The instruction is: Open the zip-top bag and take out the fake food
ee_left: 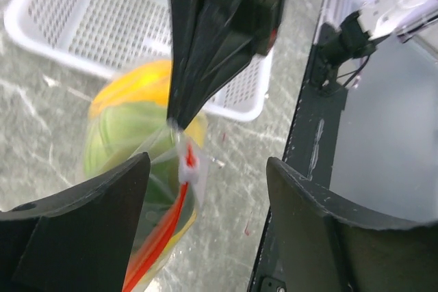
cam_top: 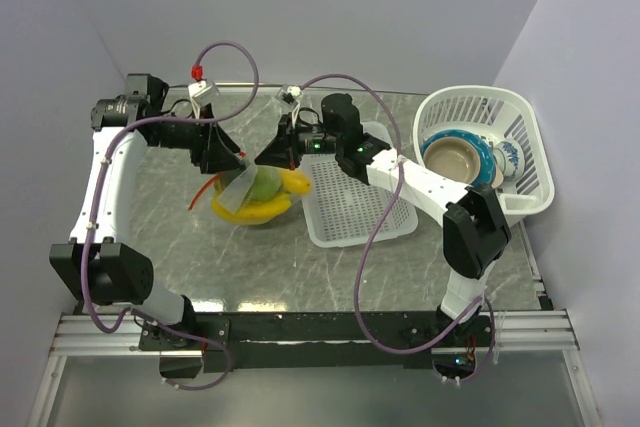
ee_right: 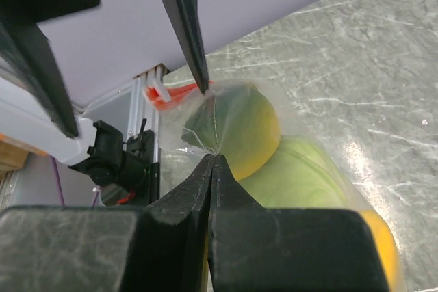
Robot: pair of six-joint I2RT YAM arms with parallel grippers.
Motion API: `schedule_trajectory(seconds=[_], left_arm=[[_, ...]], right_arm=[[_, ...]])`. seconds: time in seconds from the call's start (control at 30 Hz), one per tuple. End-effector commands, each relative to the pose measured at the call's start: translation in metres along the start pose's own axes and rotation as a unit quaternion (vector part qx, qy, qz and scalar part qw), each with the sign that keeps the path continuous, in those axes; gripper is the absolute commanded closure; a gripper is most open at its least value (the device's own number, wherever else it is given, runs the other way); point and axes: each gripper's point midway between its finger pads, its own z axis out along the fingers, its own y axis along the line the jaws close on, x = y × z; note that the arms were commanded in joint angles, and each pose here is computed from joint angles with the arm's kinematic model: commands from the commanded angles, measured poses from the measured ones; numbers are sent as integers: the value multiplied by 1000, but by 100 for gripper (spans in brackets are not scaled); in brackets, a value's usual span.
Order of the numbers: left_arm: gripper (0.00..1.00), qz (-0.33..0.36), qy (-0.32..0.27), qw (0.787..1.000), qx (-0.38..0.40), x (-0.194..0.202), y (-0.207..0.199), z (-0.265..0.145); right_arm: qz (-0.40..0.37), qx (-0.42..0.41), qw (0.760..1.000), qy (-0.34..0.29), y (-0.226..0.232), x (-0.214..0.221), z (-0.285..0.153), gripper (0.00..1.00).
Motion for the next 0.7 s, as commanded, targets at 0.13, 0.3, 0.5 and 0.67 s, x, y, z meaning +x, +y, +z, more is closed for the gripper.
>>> schedule_trajectory(seconds=[0.13,0.3,0.5,0.67], left_arm=[[29,0,33,999,-39,29,23,1],[82,7,33,998,-59,26,34,-4],[99,32,10,994,-100,9,41,-16],[99,42,-8,993,-109,-2,34,-20]], right_arm=[[-34,6,999,-39,13,-34,-11,100],[-30,13,999,-32,10,-29,-14,100],[-37,19,999,-32,13,-29,-21,100],[-38,32,998,-29,8,-29,-22,84]])
